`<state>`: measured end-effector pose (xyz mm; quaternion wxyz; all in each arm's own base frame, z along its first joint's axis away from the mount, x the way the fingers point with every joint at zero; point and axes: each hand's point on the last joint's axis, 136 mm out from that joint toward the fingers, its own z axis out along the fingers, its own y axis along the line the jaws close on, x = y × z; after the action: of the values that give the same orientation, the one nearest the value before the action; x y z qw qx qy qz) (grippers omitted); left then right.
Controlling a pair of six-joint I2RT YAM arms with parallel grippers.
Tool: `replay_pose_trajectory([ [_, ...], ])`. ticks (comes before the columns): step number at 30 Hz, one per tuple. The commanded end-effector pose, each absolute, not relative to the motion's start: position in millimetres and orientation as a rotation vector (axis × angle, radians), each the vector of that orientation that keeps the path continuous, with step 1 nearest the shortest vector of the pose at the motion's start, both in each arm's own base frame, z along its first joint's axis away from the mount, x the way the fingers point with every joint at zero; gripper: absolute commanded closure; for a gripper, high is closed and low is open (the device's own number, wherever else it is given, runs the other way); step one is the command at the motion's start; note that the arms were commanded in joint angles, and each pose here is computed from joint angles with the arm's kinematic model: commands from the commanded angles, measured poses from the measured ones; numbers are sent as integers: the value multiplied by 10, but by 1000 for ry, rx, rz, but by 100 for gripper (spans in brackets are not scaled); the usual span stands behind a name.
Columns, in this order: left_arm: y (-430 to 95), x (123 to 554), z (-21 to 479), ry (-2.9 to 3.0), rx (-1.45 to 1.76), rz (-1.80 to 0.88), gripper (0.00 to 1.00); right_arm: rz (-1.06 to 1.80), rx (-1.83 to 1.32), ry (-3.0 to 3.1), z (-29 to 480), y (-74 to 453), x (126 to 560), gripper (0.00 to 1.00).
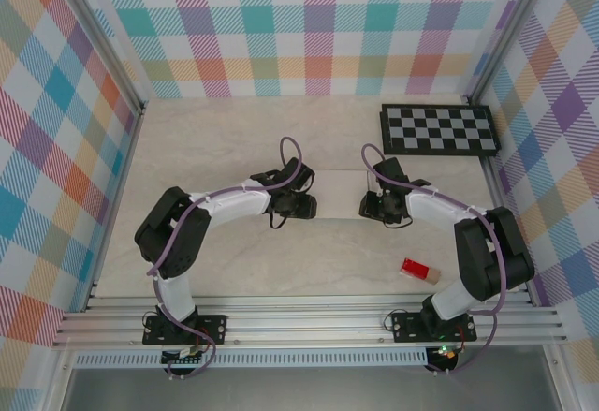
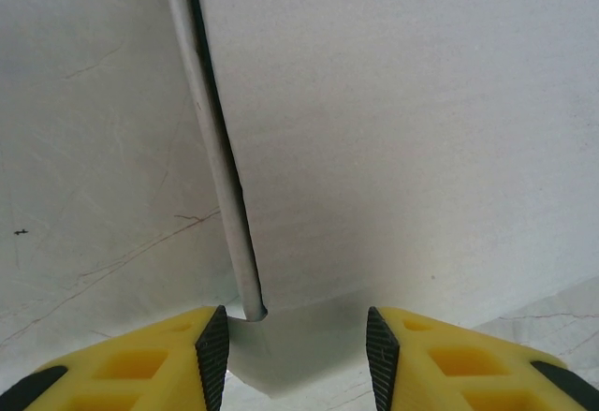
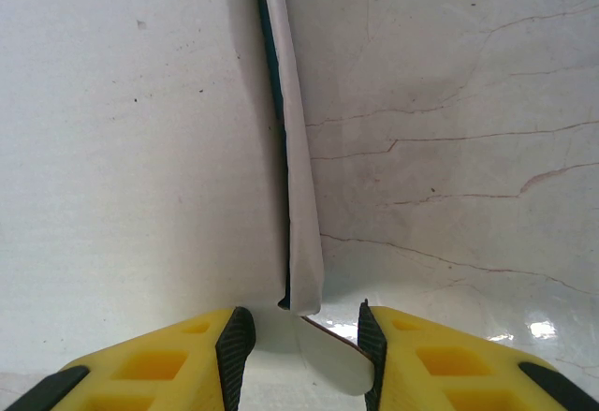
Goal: Fold the paper box
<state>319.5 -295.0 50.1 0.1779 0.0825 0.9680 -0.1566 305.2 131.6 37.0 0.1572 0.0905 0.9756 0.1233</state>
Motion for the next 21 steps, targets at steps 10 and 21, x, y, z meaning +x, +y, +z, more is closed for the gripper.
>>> replay_pose_trajectory([
  [10, -3039, 2999, 351, 2811, 269, -499, 57, 345, 284, 2819, 301, 1308, 3017, 61],
  [21, -3162, 3031, 535, 2798, 252, -564, 64, 362, 297, 2816, 299, 1328, 3029, 61],
])
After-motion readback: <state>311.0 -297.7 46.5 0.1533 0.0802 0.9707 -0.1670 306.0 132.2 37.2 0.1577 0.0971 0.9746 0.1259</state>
